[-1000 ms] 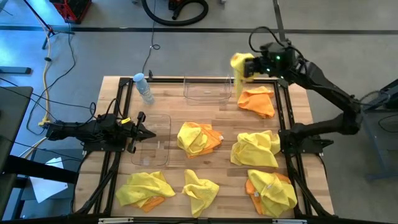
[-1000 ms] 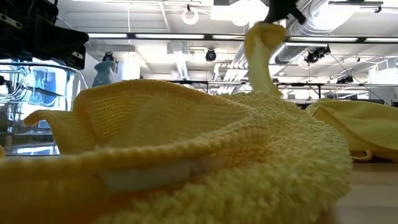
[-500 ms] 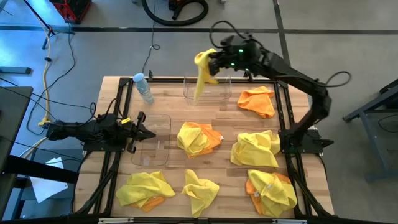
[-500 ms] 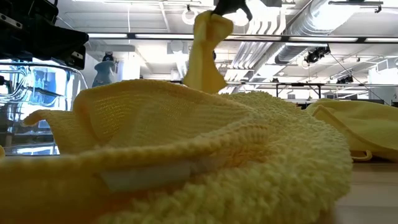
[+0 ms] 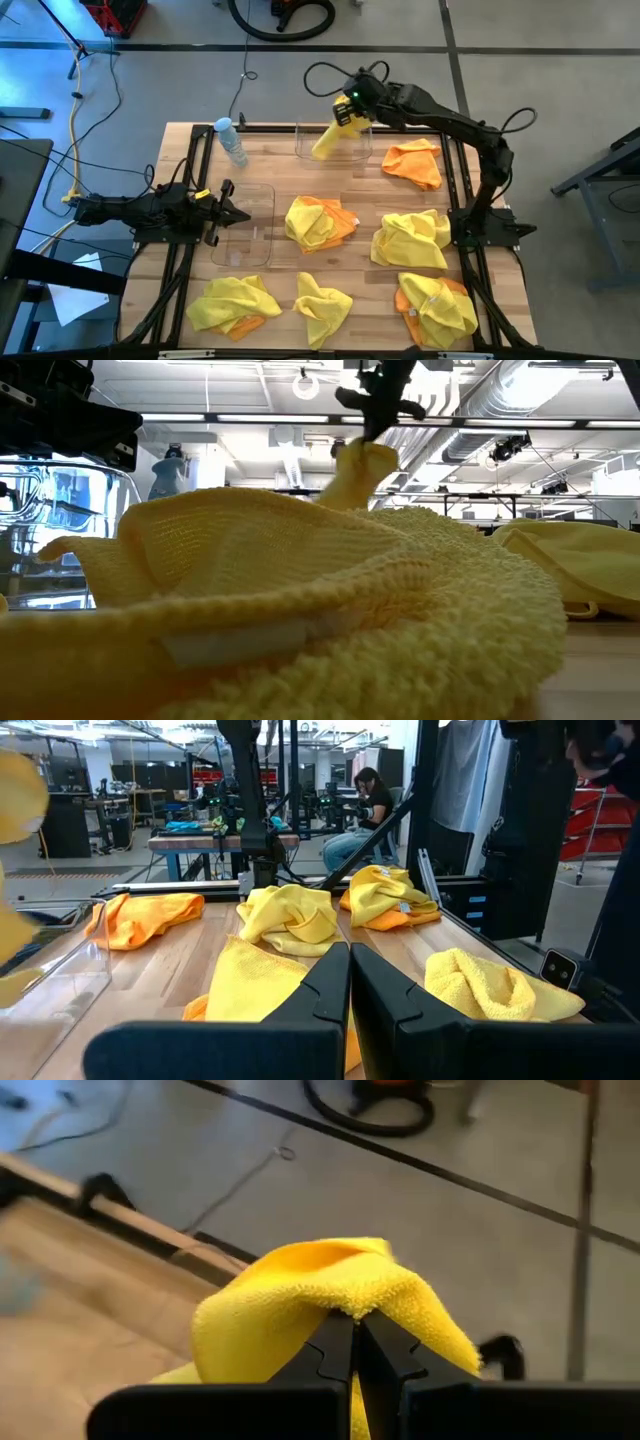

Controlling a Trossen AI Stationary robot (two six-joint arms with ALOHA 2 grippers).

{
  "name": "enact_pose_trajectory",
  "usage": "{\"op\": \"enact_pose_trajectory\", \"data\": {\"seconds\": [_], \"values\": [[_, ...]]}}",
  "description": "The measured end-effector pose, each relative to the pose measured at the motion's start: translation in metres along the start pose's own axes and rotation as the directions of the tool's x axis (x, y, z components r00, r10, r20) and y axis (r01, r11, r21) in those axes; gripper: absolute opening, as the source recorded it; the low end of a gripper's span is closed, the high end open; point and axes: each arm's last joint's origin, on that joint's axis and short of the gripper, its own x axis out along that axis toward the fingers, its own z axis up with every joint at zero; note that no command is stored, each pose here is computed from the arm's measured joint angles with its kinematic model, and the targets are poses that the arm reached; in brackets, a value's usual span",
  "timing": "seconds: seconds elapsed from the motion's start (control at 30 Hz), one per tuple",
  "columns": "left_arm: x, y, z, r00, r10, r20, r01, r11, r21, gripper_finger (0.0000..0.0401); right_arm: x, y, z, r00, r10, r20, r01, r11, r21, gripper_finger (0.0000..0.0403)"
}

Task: Sort microfiber towel by color & place in baskets
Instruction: Put the yellow microfiber towel into the top transparent bin

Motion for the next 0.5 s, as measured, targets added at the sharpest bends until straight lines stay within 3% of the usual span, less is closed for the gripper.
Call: {"op": "enact_pose_trajectory", "data": {"seconds": [0.1, 0.37, 0.5], "values": [[0.0, 0.0, 0.0, 1.0, 0.0, 0.0, 0.0, 1.0, 0.0, 0.0001, 0.003, 0.002, -0.001, 1.0, 0.01, -0.006, -0.01, 1.0, 0.021, 0.0], [0.0, 0.0, 0.0, 1.0, 0.0, 0.0, 0.0, 1.0, 0.0, 0.0001, 0.033, 0.038, -0.002, 0.968, 0.249, -0.006, -0.248, 0.967, 0.063, 0.0], [0.0, 0.0, 0.0, 1.0, 0.0, 0.0, 0.0, 1.0, 0.0, 0.0001, 0.063, 0.046, -0.02, 0.974, 0.194, -0.12, -0.185, 0.979, 0.084, 0.0]]}}
